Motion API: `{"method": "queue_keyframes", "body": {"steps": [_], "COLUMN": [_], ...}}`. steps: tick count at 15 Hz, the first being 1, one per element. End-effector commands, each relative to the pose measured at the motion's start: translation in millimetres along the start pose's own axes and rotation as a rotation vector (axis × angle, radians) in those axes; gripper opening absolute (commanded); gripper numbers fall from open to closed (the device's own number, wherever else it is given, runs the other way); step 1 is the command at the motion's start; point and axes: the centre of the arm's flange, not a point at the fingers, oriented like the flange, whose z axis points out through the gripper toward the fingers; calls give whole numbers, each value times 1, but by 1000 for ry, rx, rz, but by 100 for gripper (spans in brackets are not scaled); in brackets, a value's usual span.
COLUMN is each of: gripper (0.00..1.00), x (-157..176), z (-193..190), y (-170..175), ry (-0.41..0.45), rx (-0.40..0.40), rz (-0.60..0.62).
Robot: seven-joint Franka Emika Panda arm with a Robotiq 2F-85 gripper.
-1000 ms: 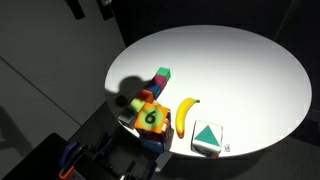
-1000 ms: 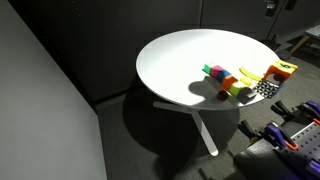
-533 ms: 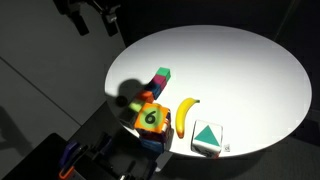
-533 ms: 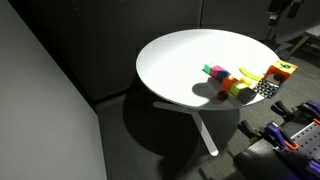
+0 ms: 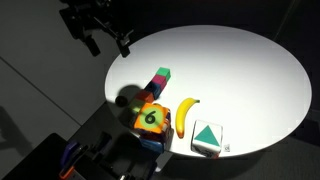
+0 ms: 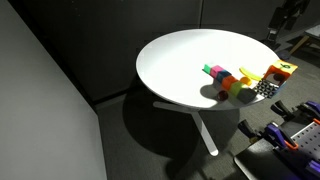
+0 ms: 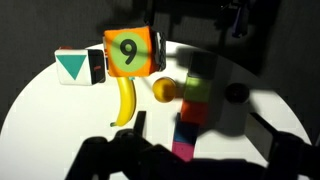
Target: Remove the block with a number image on top from the stack and put it on the table on the left side of the green block
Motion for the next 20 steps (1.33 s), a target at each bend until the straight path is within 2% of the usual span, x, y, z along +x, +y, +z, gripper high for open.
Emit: {"method": "queue_keyframes", "body": {"steps": [1, 7, 11, 20], "gripper": [100, 100, 100, 100], "x": [-13, -23, -22, -15], "z": [18, 42, 45, 50], "y": [6, 10, 9, 10], "ry": [-5, -53, -80, -91], "rx": [-57, -140, -114, -113], "rz": [-25, -41, -53, -47]}}
